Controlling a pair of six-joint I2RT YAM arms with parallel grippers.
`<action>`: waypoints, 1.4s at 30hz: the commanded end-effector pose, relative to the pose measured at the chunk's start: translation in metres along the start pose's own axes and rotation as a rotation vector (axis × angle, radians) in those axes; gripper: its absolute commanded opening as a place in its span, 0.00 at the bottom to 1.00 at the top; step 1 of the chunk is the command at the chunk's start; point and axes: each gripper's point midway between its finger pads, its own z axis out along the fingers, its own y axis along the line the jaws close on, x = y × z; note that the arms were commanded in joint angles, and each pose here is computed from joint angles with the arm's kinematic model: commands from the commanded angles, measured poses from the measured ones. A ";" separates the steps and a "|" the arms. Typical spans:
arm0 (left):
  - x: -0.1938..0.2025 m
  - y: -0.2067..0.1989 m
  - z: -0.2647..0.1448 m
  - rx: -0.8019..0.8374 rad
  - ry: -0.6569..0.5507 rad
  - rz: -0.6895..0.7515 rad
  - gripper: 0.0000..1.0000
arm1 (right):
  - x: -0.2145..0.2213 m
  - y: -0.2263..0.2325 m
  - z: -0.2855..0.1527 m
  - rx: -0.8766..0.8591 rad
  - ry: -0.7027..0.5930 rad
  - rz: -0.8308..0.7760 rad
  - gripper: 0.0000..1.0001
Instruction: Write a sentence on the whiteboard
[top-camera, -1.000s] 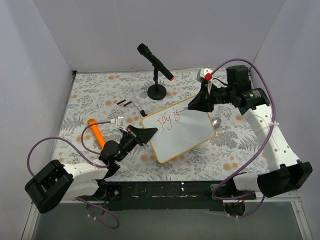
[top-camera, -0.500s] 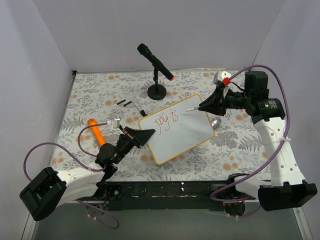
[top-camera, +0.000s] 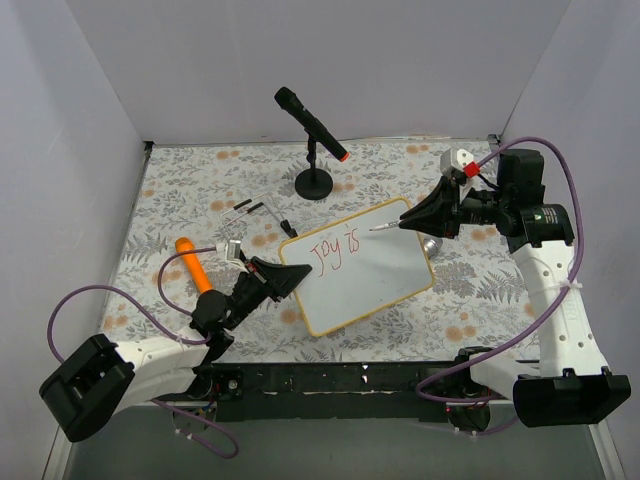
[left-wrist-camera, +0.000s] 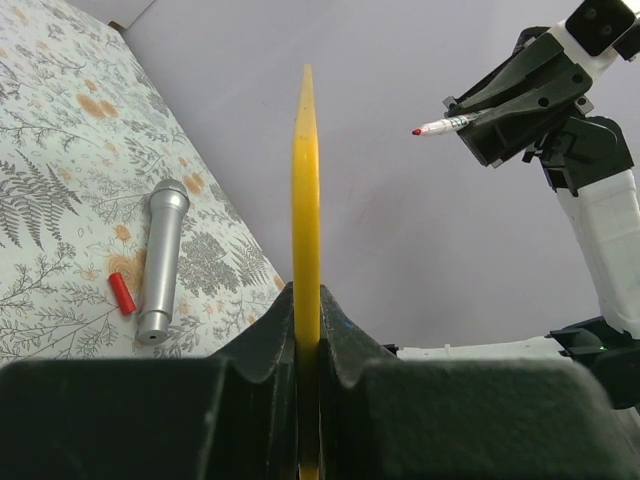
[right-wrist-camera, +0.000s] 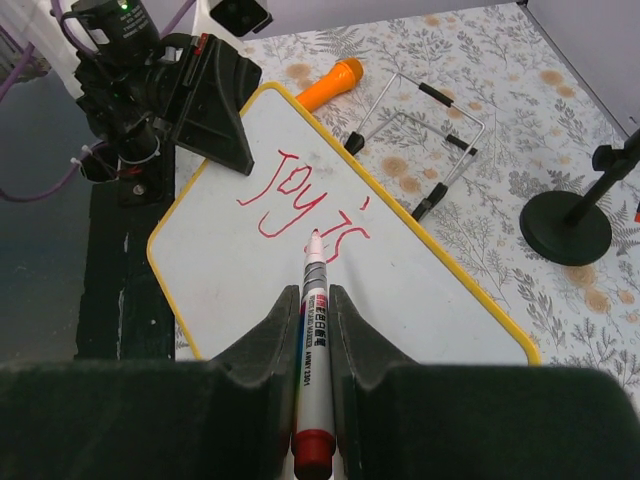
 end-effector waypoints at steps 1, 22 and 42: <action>-0.019 -0.038 -0.001 0.151 -0.059 -0.025 0.00 | -0.007 0.013 0.000 -0.062 -0.048 -0.048 0.01; -0.020 -0.035 0.017 0.094 -0.027 0.025 0.00 | 0.007 -0.018 -0.003 0.069 0.051 -0.058 0.01; -0.034 -0.039 0.038 0.055 -0.059 0.021 0.00 | -0.004 -0.047 -0.003 0.219 0.122 -0.101 0.01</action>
